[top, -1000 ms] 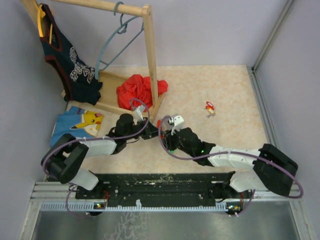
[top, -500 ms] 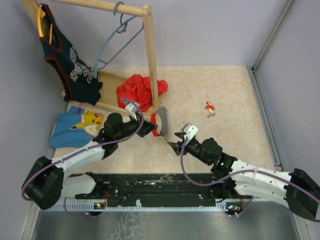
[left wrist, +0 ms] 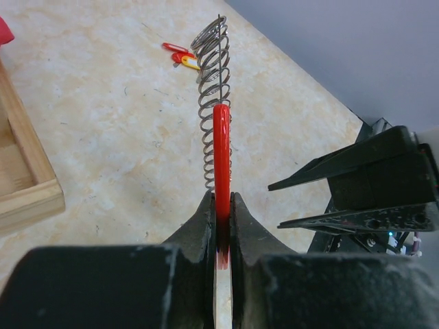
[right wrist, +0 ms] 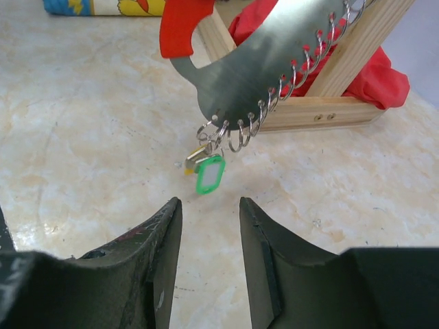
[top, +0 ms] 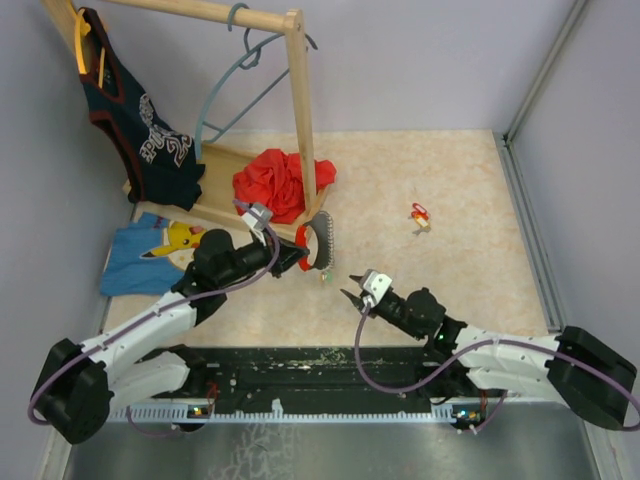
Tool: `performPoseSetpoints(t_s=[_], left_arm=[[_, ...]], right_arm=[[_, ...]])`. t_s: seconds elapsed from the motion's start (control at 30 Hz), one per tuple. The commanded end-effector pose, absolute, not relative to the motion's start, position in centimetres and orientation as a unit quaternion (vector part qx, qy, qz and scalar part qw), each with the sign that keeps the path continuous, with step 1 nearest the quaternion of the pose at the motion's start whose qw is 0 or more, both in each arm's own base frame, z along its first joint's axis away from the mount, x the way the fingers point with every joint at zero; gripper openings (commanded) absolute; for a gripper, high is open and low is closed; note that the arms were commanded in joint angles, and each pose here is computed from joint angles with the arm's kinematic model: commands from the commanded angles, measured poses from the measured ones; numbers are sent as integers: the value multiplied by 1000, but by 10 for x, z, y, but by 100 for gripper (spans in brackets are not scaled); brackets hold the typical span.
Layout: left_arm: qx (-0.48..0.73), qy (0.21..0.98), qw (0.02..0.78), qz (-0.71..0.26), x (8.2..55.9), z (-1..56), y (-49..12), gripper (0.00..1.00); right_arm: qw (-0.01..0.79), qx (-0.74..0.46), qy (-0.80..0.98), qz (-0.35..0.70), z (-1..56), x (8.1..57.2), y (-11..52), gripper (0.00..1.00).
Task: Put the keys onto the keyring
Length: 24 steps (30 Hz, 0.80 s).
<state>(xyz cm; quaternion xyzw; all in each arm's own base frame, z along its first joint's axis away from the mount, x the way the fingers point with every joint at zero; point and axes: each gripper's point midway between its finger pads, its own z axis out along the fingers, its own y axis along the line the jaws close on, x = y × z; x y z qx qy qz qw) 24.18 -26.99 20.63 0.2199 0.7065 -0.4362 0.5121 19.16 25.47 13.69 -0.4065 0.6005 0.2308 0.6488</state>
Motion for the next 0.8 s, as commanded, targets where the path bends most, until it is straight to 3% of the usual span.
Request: performPoseSetpoints(t_s=[0.0, 0.77], left_arm=[[230, 676, 536, -451, 236, 226, -268, 0], [255, 666, 515, -476, 215, 230, -268, 1]], right_arm=[[694, -398, 549, 243, 163, 192, 264, 38], [704, -423, 506, 263, 163, 198, 292, 16]])
